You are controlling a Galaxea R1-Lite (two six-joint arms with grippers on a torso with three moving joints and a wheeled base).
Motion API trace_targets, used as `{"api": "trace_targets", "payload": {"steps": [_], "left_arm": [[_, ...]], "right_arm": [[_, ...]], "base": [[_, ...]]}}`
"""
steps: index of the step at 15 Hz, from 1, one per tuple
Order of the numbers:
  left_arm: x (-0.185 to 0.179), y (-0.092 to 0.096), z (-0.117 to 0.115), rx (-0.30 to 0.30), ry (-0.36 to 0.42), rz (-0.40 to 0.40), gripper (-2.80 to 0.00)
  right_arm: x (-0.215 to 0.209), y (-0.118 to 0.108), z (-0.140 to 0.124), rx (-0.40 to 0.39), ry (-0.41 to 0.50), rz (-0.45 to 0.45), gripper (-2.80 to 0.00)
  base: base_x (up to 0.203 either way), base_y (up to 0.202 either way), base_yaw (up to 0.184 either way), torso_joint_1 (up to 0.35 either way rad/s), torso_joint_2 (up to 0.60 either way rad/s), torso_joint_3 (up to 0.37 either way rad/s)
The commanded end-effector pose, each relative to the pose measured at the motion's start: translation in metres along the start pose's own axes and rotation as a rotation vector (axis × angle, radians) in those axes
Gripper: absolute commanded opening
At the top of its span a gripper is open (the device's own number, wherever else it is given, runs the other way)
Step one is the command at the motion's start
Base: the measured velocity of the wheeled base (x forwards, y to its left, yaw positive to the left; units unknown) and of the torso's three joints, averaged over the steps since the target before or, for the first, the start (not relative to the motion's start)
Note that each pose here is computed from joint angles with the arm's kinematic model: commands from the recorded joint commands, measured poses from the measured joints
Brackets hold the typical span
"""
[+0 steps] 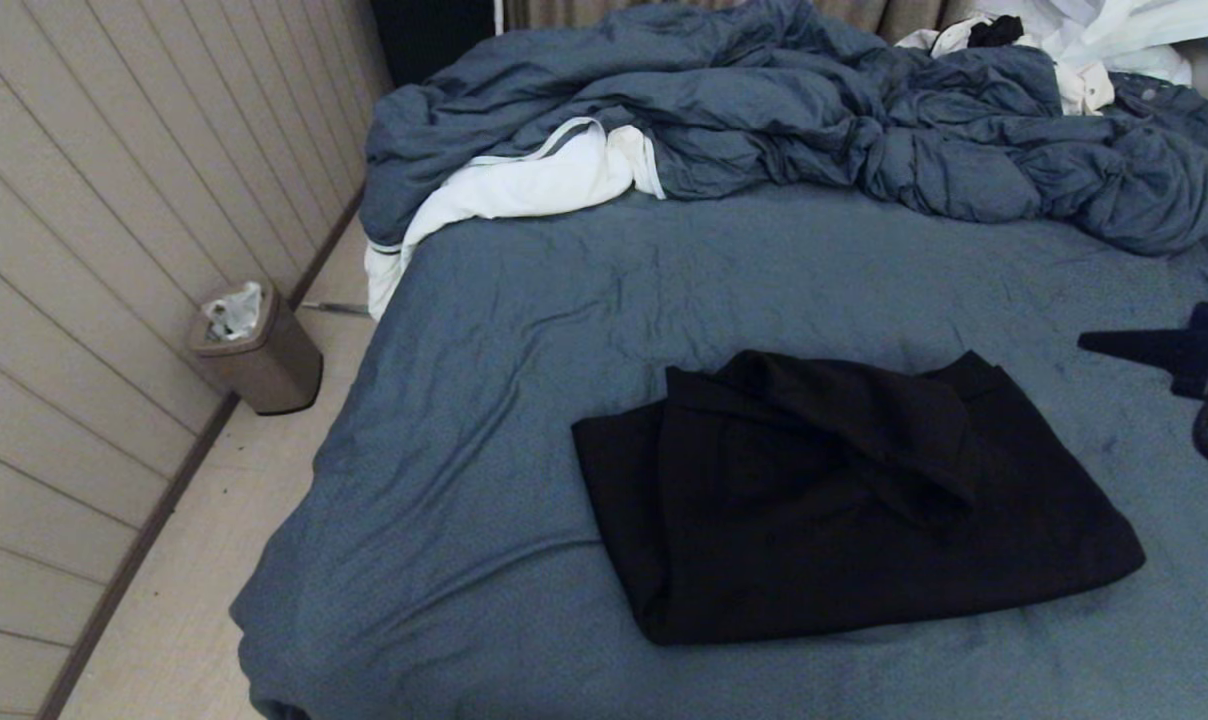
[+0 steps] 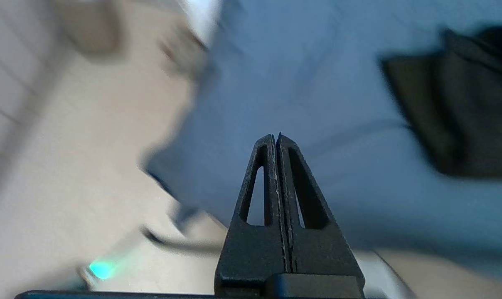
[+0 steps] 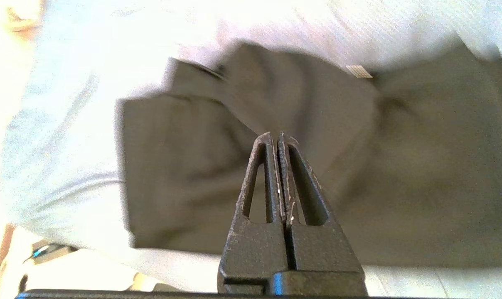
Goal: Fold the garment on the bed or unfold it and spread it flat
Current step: Unfold the black sweatshirt
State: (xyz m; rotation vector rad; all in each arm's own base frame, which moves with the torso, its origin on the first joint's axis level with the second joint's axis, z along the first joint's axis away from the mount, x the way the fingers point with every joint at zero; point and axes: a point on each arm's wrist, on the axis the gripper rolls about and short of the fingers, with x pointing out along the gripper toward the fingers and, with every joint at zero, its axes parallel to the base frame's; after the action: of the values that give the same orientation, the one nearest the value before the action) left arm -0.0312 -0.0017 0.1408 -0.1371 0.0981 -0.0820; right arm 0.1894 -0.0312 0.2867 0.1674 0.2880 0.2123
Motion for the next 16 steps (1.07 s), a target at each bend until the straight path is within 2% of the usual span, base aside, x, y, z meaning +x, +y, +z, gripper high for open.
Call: {"api": "trace_targets", "payload": {"steps": [1, 5, 6, 7, 8, 10, 13, 16], "left_arm": [[0.035, -0.004, 0.034, -0.07, 0.239, -0.078, -2.8], [0.111, -0.016, 0.069, -0.289, 0.615, -0.354, -2.8], [0.126, -0.026, 0.073, -0.32, 0.699, -0.44, 0.0], [0.139, -0.043, 0.074, -0.332, 0.792, -0.541, 0.0], [0.155, -0.063, 0.072, -0.335, 0.891, -0.607, 0.0], [0.189, -0.1, 0.058, -0.328, 1.024, -0.625, 0.0], [0.239, -0.146, 0.039, -0.327, 1.098, -0.597, 0.0], [0.271, -0.192, 0.01, -0.267, 1.133, -0.574, 0.0]], "right_arm": [[0.015, 0.01, 0.017, -0.024, 0.0, 0.068, -2.8], [0.036, 0.024, 0.032, -0.048, 0.008, 0.15, -2.8], [0.043, 0.026, 0.034, -0.05, 0.014, 0.163, -2.8], [0.049, 0.028, 0.035, -0.052, 0.02, 0.177, -2.8], [0.053, 0.03, 0.037, -0.054, 0.021, 0.187, -2.8], [0.056, 0.03, 0.037, -0.054, 0.022, 0.189, -2.8], [0.052, 0.032, 0.042, -0.066, -0.001, 0.191, -2.8], [0.049, 0.032, 0.044, -0.072, -0.012, 0.189, -2.8]], "base": [[0.0, 0.0, 0.0, 0.0, 0.0, 0.0], [0.0, 0.0, 0.0, 0.0, 0.0, 0.0], [0.0, 0.0, 0.0, 0.0, 0.0, 0.0], [0.0, 0.0, 0.0, 0.0, 0.0, 0.0], [0.0, 0.0, 0.0, 0.0, 0.0, 0.0], [0.0, 0.0, 0.0, 0.0, 0.0, 0.0], [0.0, 0.0, 0.0, 0.0, 0.0, 0.0], [0.0, 0.0, 0.0, 0.0, 0.0, 0.0]]}}
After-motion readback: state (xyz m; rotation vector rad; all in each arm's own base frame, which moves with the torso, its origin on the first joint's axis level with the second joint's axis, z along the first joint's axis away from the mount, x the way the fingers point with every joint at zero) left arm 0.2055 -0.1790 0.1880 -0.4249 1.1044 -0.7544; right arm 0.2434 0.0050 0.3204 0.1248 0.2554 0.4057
